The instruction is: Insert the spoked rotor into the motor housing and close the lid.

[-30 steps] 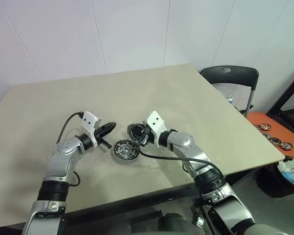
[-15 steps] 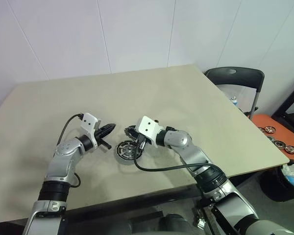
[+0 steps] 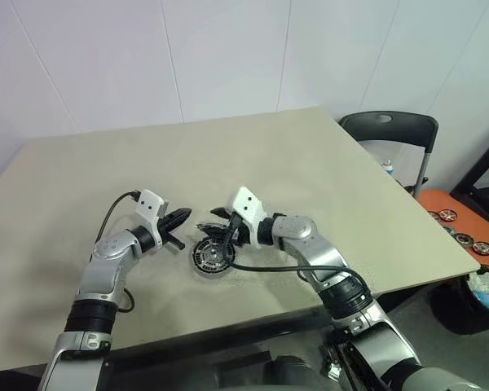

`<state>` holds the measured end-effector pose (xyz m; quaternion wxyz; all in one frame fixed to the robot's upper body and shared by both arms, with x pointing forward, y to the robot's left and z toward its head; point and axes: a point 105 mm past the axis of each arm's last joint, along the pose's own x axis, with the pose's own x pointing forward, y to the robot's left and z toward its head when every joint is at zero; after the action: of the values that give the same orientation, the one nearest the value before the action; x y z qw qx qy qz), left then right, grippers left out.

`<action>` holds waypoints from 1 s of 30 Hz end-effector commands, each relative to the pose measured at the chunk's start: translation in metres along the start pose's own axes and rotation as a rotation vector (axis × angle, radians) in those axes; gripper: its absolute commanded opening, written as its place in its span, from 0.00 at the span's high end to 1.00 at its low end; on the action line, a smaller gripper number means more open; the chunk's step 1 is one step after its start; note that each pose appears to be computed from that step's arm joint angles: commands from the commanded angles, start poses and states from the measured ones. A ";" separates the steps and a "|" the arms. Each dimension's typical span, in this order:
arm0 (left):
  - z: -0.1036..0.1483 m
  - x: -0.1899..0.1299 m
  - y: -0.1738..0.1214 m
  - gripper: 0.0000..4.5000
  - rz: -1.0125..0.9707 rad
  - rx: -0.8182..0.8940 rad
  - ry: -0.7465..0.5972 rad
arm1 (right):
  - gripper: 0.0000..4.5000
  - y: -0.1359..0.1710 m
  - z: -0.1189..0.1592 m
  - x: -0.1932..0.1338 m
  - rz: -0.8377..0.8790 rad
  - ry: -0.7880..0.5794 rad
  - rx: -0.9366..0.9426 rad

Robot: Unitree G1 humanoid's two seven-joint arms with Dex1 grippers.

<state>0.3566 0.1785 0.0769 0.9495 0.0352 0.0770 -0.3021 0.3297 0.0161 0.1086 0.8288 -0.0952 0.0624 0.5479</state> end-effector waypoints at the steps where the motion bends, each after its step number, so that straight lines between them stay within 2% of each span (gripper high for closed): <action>1: 0.017 0.003 0.002 1.00 -0.005 0.038 -0.046 | 0.45 0.001 0.017 -0.002 0.035 -0.072 0.063; 9: 0.014 0.004 0.000 1.00 -0.020 0.035 -0.035 | 0.45 0.018 0.017 -0.010 0.205 -0.079 0.202; 15: 0.012 0.004 -0.002 1.00 -0.030 0.032 -0.027 | 0.45 0.010 0.019 -0.010 0.167 -0.111 0.253; 17: 0.012 0.004 -0.003 1.00 -0.032 0.032 -0.027 | 0.45 0.001 0.015 -0.007 0.098 -0.093 0.225; 22: 0.021 0.004 -0.010 1.00 -0.073 0.030 -0.073 | 0.45 -0.006 -0.022 -0.002 0.019 0.072 0.083; 25: 0.029 -0.004 -0.010 1.00 -0.092 0.026 -0.118 | 0.32 0.003 -0.025 -0.002 0.061 0.075 0.076; 29: 0.025 -0.012 -0.002 1.00 -0.060 0.031 -0.103 | 0.01 0.009 -0.027 -0.002 0.107 0.082 0.085; 30: 0.023 -0.014 0.000 1.00 -0.052 0.034 -0.094 | 0.01 0.014 -0.026 -0.003 0.137 0.082 0.091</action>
<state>0.3467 0.1747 0.0871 0.9385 0.0250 0.0562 -0.3398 0.3216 0.0047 0.0681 0.8022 -0.0771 0.1539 0.5717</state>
